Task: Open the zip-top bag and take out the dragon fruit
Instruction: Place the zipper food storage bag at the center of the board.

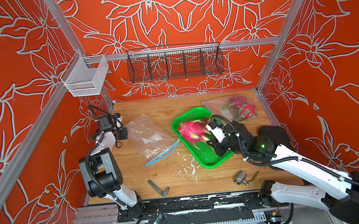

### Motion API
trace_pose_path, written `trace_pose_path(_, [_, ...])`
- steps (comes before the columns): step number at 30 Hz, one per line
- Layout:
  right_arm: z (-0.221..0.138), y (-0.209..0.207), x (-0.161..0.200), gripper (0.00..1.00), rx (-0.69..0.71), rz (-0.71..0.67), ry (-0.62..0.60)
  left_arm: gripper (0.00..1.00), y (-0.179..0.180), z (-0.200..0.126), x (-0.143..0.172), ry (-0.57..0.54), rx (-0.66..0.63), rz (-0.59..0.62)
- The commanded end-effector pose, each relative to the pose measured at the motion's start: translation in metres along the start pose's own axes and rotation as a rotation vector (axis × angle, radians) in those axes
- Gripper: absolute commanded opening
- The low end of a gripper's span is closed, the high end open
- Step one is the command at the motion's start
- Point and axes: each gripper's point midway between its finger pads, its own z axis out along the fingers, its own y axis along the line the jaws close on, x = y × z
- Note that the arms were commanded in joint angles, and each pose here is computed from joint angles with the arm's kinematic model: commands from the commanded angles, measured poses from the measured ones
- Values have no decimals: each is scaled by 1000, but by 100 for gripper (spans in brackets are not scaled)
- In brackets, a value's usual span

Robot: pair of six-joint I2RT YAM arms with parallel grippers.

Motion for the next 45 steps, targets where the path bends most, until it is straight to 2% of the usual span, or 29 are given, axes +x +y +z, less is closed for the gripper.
trace_pose_path(1, [-4, -33, 20, 0, 167, -30, 102, 80, -14, -17, -10, -25, 39, 29])
trace_pose_path(4, [3, -40, 37, 0, 192, -43, 179, 98, -26, -42, -21, -29, 101, 49])
trace_pose_path(8, [18, -46, 49, 0, 205, -41, 236, 97, -42, -83, -29, -18, 175, 76])
trace_pose_path(12, [41, -47, 52, 0, 193, -36, 265, 97, -66, -113, -20, -17, 275, 99])
trace_pose_path(18, [92, -42, 68, 1, 143, -19, 369, 97, -116, -125, 18, -44, 364, 268])
trace_pose_path(20, [106, -39, 69, 15, 129, -11, 387, 97, -130, -127, 28, -67, 383, 313])
trace_pose_path(23, [108, -43, 57, 50, 159, -12, 359, 97, -143, -130, 37, -63, 400, 347])
trace_pose_path(24, [102, -46, 47, 84, 180, -14, 326, 97, -145, -130, 38, -59, 405, 351])
trace_pose_path(25, [94, -49, 37, 97, 203, -15, 293, 97, -146, -131, 38, -57, 406, 353])
trace_pose_path(31, [23, -82, -22, 97, 382, 23, 56, 97, -144, -119, 39, -42, 393, 352])
trace_pose_path(35, [-26, -119, -43, 97, 492, 178, -105, 97, -144, -110, 38, -12, 401, 310])
trace_pose_path(38, [-55, -157, -43, 97, 567, 336, -231, 97, -145, -103, 39, 9, 410, 292])
trace_pose_path(41, [-64, -195, -33, 97, 599, 518, -293, 97, -143, -93, 40, 39, 406, 277])
trace_pose_path(45, [-39, -237, -11, 97, 536, 744, -304, 97, -143, -84, 44, 85, 413, 259])
